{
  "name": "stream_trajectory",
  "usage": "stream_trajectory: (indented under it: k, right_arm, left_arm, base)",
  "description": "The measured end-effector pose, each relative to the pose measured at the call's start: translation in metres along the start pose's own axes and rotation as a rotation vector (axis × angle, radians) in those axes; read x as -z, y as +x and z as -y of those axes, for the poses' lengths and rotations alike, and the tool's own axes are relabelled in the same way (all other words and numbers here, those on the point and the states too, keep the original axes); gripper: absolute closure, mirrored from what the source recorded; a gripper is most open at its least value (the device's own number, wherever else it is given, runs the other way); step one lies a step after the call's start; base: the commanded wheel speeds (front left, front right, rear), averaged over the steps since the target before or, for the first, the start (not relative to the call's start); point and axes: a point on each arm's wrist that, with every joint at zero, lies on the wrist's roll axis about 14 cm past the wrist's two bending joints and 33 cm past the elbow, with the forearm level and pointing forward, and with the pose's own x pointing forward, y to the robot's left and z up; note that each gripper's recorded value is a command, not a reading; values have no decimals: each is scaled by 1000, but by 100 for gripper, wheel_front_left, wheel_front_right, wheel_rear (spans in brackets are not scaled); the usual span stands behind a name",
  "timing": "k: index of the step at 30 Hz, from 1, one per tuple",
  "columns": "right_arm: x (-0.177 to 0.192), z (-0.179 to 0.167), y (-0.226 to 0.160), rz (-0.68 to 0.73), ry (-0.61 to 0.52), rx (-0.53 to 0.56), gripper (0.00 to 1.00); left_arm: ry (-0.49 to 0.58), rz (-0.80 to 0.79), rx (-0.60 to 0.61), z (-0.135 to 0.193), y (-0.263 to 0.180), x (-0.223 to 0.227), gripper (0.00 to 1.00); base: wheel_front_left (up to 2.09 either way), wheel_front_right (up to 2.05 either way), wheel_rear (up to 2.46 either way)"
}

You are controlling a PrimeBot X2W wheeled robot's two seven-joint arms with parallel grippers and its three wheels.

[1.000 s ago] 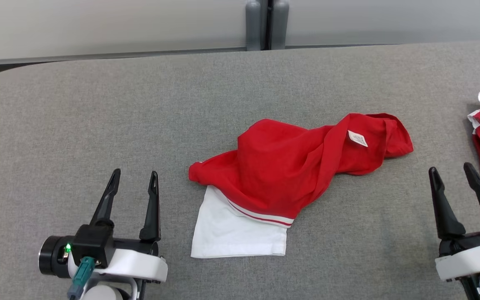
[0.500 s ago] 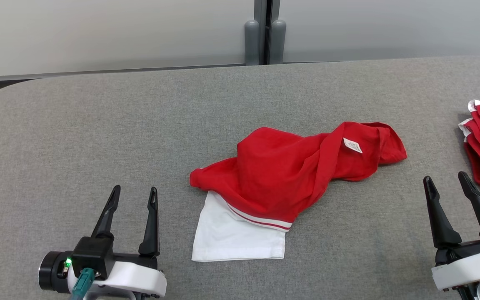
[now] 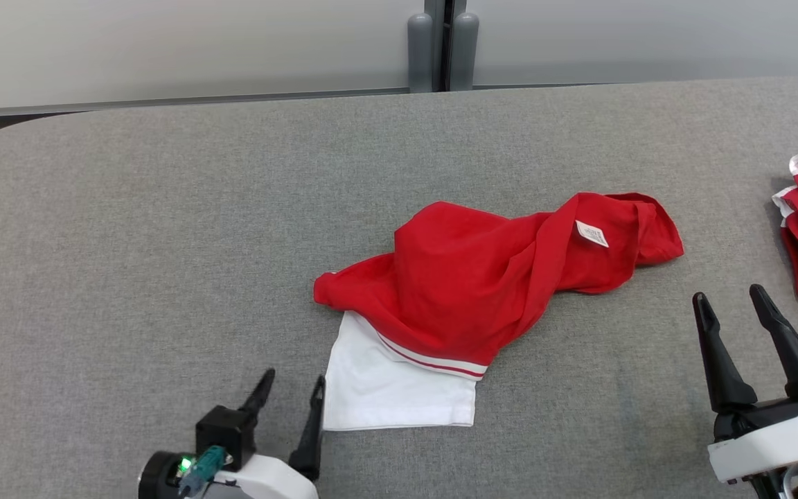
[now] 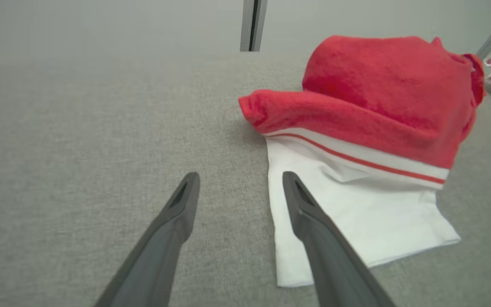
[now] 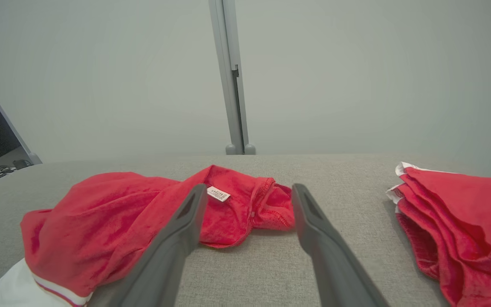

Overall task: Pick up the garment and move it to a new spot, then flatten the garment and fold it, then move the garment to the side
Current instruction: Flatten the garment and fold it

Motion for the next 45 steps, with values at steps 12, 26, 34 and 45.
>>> stream_trajectory:
  k: [12,26,34,45]
  right_arm:
    - [24,10,1,-68,28,27,0]
    - [67,-3,67,-189,39,-73,0]
    - [87,-2,88,-236,57,-79,100]
    - [35,20,86,-50,60,-37,100]
  left_arm:
    - [-81,-195,92,29,-3,58,100]
    - [-82,-135,71,22,26,47,100]
    - [-92,-100,53,18,31,43,100]
    - [-45,226,19,6,43,-55,100]
  base:
    - [0,0,0]
    - [0,0,0]
    - [0,0,0]
    - [0,0,0]
